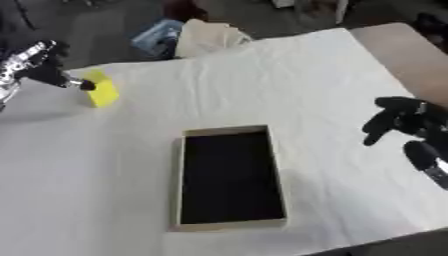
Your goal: Pick up objects on the table and place them in the box.
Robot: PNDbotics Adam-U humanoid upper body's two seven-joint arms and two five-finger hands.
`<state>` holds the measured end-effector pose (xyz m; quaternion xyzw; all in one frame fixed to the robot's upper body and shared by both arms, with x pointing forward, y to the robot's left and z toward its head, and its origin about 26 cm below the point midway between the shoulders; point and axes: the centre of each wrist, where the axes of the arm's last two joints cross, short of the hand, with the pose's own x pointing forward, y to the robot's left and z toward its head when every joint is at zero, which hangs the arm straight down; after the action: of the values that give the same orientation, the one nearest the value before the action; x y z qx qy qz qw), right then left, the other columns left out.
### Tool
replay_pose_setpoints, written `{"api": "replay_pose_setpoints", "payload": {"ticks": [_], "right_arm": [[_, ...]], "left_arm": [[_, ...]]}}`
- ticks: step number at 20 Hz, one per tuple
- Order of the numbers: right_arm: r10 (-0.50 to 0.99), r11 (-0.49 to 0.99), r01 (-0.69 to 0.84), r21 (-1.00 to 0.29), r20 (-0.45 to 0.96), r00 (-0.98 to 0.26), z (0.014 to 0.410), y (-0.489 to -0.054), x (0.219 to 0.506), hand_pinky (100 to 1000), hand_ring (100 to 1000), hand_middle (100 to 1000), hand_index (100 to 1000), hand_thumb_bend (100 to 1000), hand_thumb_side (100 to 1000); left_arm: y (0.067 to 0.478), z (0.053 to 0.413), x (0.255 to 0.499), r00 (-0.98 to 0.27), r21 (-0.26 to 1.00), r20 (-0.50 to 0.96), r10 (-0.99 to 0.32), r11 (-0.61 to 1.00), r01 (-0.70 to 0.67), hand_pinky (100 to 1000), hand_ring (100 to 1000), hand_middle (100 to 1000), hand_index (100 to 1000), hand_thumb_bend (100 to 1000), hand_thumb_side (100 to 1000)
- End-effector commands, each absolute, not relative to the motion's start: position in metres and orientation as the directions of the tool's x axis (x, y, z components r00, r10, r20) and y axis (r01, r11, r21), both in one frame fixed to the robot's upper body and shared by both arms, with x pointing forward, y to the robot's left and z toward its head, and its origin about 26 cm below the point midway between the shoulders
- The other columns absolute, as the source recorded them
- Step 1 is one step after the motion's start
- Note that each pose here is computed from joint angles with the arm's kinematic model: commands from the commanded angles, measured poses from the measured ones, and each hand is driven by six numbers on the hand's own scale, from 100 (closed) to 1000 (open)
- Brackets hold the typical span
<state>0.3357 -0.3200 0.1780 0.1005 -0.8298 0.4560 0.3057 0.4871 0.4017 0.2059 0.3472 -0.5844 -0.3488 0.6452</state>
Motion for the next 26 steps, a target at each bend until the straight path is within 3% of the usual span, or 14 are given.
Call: {"api": "replay_pose_setpoints", "payload": {"ticks": [1, 26], "right_arm": [[0.099, 0.513, -0.421, -0.749, 0.538, -0.837, 0.186, -0.321, 0.336, 778, 634, 688, 941, 100, 624], [0.093, 0.514, -0.421, -0.748, 0.536, -0.839, 0.186, -0.318, 0.338, 778, 634, 685, 942, 100, 633]], "left_arm": [[0.401, 0.227, 0.489, 0.048, 0.876, 0.481, -0.875, 0.482, 0.017, 789, 741, 768, 902, 1000, 305], [0.389, 0.209, 0.491, 0.131, 0.984, 0.178, -0.975, 0.179, -0.008, 737, 673, 697, 847, 946, 297]]}}
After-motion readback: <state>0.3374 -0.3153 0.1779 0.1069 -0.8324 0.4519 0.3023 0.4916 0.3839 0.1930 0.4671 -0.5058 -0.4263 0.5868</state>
